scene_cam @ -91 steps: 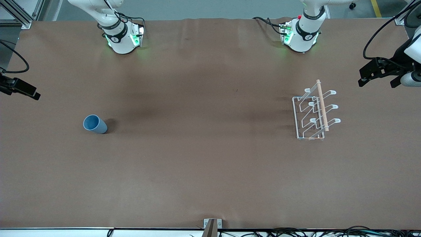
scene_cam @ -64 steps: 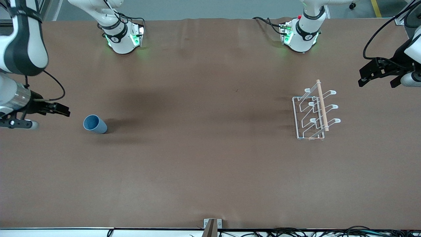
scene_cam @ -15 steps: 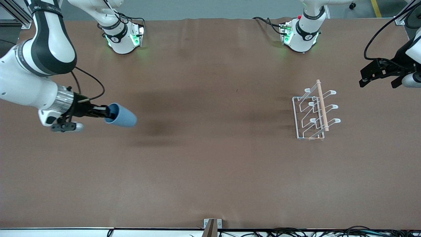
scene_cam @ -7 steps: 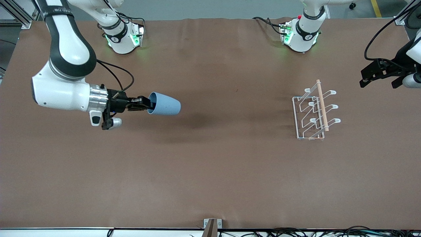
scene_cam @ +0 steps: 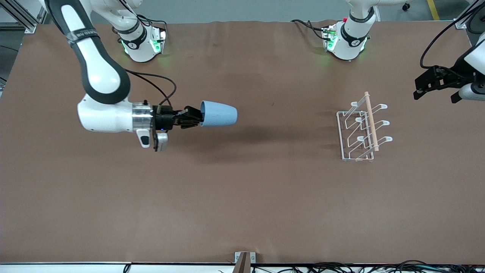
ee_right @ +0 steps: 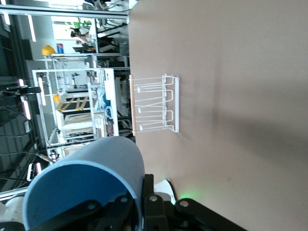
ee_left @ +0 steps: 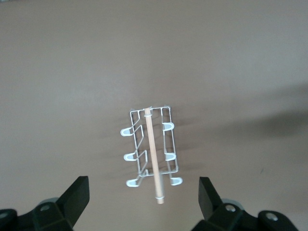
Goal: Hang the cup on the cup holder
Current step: 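Lift the blue cup with the right gripper toward the table center, then carry the cup with the right gripper while the left gripper reaches it, then grasp the cup rim with the left gripper from inside, then open the right gripper and withdraw while the left gripper carries the cup, then lower the cup onto a white hook with the left gripper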
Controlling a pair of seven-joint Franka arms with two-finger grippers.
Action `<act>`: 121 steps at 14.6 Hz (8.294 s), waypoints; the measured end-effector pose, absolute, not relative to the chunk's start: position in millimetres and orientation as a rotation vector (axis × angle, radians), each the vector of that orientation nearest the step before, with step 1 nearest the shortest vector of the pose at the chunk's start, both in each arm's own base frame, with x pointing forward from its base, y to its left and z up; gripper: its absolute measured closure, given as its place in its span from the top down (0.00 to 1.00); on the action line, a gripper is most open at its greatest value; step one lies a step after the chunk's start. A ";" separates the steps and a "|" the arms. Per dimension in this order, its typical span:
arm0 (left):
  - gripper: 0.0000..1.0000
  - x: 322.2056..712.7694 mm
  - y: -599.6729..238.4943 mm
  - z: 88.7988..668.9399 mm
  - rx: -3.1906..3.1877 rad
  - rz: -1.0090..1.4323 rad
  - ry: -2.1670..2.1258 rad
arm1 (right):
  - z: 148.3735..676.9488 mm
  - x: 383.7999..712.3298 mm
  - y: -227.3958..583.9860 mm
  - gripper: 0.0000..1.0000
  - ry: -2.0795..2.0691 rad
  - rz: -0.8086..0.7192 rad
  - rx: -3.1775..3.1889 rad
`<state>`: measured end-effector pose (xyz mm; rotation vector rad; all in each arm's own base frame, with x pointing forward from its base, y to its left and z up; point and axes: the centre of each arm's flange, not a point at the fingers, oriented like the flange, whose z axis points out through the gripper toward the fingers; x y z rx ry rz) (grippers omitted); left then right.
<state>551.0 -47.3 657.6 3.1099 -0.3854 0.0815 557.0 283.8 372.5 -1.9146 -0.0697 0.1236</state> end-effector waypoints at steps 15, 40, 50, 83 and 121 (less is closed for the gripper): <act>1.00 548.6 -241.3 596.2 2.416 0.089 -1.788 | 325.9 526.8 360.9 0.05 0.003 0.101 -1.696; 1.00 508.5 -452.4 487.8 2.040 0.232 -2.080 | 323.9 522.7 367.5 0.05 -0.006 0.103 -1.687; 0.77 505.2 -459.7 469.4 2.103 0.190 -2.107 | 321.5 522.1 369.6 0.05 -0.003 0.092 -1.695; 0.77 553.6 -266.6 387.2 2.374 -1.332 -2.733 | 392.1 603.4 73.5 1.00 -0.151 -0.023 -2.995; 0.92 562.1 -234.3 225.6 2.508 -1.876 -2.588 | 642.9 555.6 -38.8 1.00 0.295 -0.063 -3.165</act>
